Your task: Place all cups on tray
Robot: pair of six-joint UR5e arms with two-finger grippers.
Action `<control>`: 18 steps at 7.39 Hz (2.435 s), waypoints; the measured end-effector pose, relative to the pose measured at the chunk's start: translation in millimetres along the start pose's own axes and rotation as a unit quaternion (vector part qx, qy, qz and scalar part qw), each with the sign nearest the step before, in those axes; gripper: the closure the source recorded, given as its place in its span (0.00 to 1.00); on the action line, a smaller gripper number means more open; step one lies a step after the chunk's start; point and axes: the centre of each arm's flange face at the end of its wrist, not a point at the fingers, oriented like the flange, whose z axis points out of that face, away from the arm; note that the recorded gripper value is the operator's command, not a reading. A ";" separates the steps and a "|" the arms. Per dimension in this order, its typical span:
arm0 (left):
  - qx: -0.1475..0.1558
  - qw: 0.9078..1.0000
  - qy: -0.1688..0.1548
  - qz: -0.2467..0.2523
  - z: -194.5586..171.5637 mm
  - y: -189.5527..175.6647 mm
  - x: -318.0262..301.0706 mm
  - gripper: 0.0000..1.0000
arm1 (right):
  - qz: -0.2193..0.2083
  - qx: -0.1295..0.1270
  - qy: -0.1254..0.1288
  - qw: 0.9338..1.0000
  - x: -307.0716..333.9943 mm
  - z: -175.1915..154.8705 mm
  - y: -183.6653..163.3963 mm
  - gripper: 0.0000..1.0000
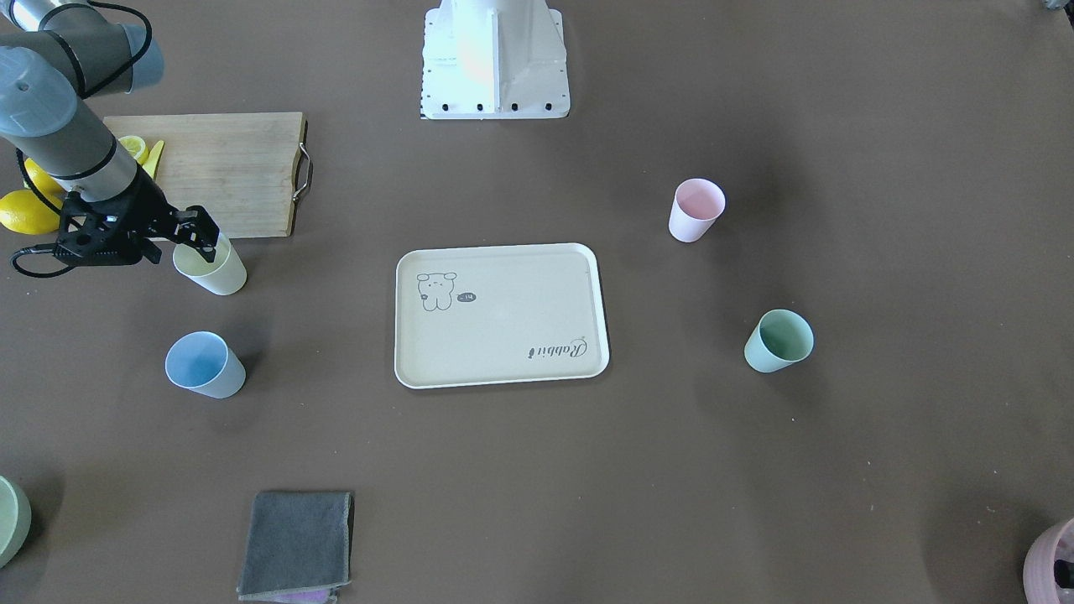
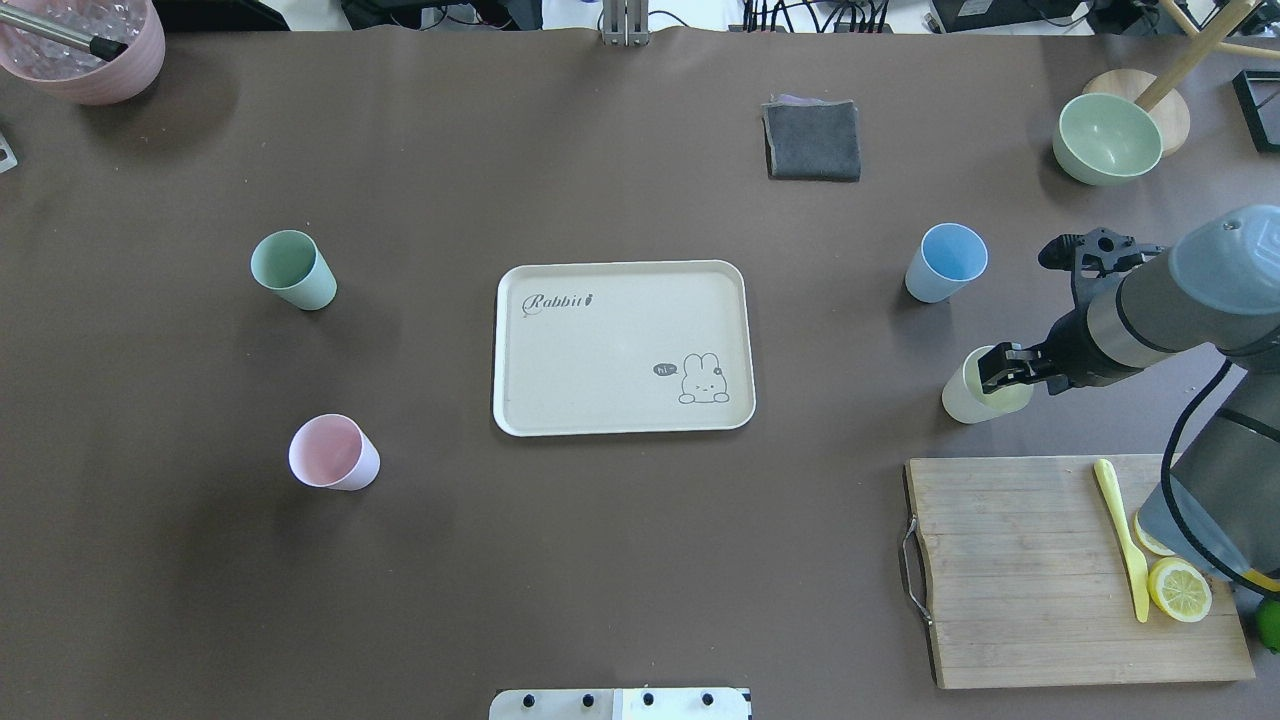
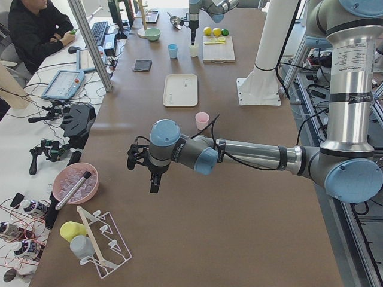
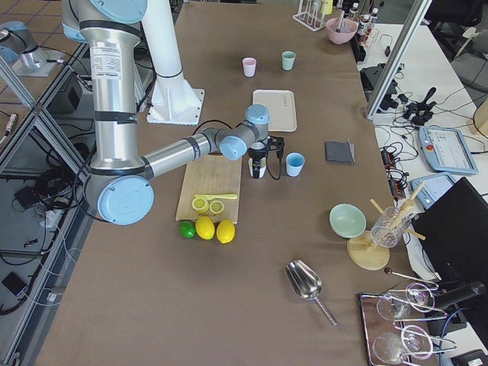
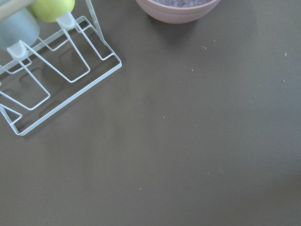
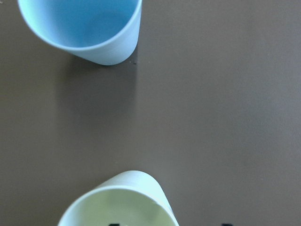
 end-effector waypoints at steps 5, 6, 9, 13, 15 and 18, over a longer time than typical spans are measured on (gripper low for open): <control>0.003 1.000 0.005 0.001 -4.0 -2.8 5.9 0.02 | -0.003 0.012 -0.015 1.000 -18.0 -15.8 0.4 1.00; 0.008 1.000 0.007 -0.004 -8.2 -7.2 11.8 0.02 | -0.004 0.014 -0.035 0.999 -30.9 -32.4 -3.4 1.00; -0.007 0.999 0.033 -0.029 4.4 -13.6 69.0 0.02 | 0.018 0.016 -0.076 0.997 -97.8 -68.8 -25.6 1.00; -0.030 0.995 0.073 -0.067 41.8 24.2 194.1 0.02 | 0.044 0.016 -0.082 0.996 -223.3 -88.2 -41.6 1.00; -0.035 0.993 0.086 -0.069 54.3 40.8 224.4 0.02 | 0.042 0.015 -0.073 0.996 -265.7 -66.3 -44.9 1.00; -0.049 0.991 0.102 -0.067 50.6 64.1 254.8 0.02 | 0.025 0.009 -0.053 0.998 -297.0 -27.3 -22.2 1.00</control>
